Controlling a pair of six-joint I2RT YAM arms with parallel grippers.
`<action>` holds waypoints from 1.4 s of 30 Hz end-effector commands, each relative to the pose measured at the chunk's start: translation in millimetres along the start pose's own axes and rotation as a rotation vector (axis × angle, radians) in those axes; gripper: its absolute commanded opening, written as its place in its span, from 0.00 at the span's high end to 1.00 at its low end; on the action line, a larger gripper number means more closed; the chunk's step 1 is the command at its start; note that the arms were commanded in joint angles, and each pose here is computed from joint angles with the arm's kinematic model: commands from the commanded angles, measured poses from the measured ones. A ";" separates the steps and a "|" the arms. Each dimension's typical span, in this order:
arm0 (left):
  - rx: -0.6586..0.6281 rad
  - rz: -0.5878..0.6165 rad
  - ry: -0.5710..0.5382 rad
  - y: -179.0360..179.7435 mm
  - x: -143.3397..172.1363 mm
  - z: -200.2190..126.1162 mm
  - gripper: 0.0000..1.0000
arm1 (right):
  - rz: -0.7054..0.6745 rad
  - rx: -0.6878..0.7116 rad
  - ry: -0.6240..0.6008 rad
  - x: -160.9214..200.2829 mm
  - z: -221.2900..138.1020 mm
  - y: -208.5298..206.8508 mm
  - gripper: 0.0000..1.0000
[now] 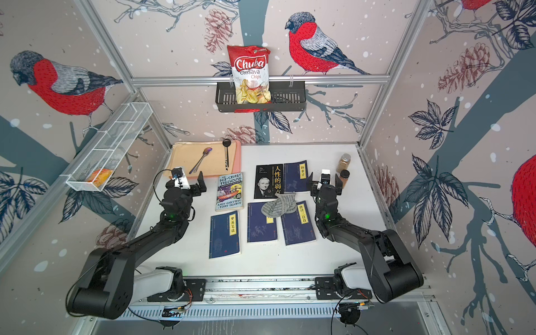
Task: Wipe the cover of the book
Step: Pick up the cleaning item from the book.
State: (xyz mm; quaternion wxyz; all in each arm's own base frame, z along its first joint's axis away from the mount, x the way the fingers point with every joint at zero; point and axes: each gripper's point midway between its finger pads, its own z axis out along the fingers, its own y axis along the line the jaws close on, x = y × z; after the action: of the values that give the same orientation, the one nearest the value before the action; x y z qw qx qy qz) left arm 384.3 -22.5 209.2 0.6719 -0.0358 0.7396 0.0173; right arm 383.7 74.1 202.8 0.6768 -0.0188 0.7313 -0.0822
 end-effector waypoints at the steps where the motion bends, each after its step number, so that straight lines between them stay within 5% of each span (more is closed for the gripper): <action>1: 0.029 0.001 0.162 -9.3 24.6 -8.4 0.02 | -0.079 -0.156 0.157 14.8 -2.4 32.3 0.00; 6: 0.106 -0.021 0.237 -33.0 26.9 -24.2 0.04 | -0.072 -0.351 0.316 22.1 -13.5 79.7 0.00; 12: 0.220 0.015 0.396 -77.6 58.3 -50.5 0.07 | -0.132 -0.382 0.449 51.3 -33.4 120.9 0.00; 21: 0.230 0.045 0.505 -97.1 90.2 -74.2 0.10 | -0.123 -0.495 0.572 95.1 -57.5 159.8 0.00; 32: 0.301 -0.033 0.523 -104.2 105.6 -97.1 0.13 | -0.066 -0.653 0.612 108.8 -75.3 192.8 0.00; 42: 0.312 -0.057 0.520 -100.0 108.6 -106.3 0.13 | -0.118 -0.577 0.689 143.2 -76.9 200.5 0.00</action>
State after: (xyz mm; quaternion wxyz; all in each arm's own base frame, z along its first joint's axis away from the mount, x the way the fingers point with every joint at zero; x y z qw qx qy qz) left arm 277.4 -132.7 112.5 0.4567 0.0486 0.8804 -0.1185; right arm 309.9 263.1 43.5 0.3572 -0.2376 0.8976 0.1015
